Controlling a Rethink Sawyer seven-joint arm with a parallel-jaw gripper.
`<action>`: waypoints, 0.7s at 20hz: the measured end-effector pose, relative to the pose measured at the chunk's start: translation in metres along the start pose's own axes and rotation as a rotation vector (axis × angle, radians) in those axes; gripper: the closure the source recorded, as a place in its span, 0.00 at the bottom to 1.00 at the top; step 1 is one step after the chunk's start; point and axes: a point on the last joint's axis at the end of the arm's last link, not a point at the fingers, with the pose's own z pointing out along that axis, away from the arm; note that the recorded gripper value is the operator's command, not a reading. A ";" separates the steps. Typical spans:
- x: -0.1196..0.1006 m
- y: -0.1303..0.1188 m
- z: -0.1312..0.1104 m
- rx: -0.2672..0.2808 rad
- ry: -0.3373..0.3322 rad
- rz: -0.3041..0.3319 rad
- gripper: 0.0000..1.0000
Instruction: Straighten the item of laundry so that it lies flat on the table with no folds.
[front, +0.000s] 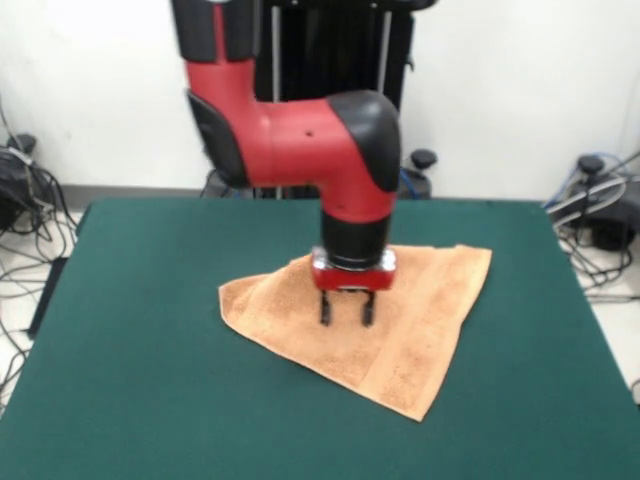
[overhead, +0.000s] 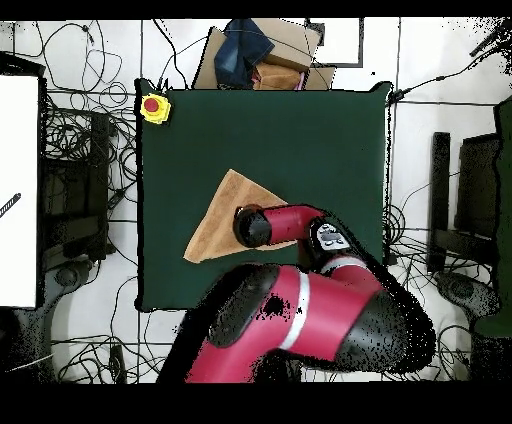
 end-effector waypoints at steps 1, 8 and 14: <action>0.003 0.009 0.004 -0.005 0.004 0.011 0.00; 0.007 0.023 0.019 0.008 0.031 0.087 0.00; 0.001 0.024 0.020 0.029 0.053 0.118 0.00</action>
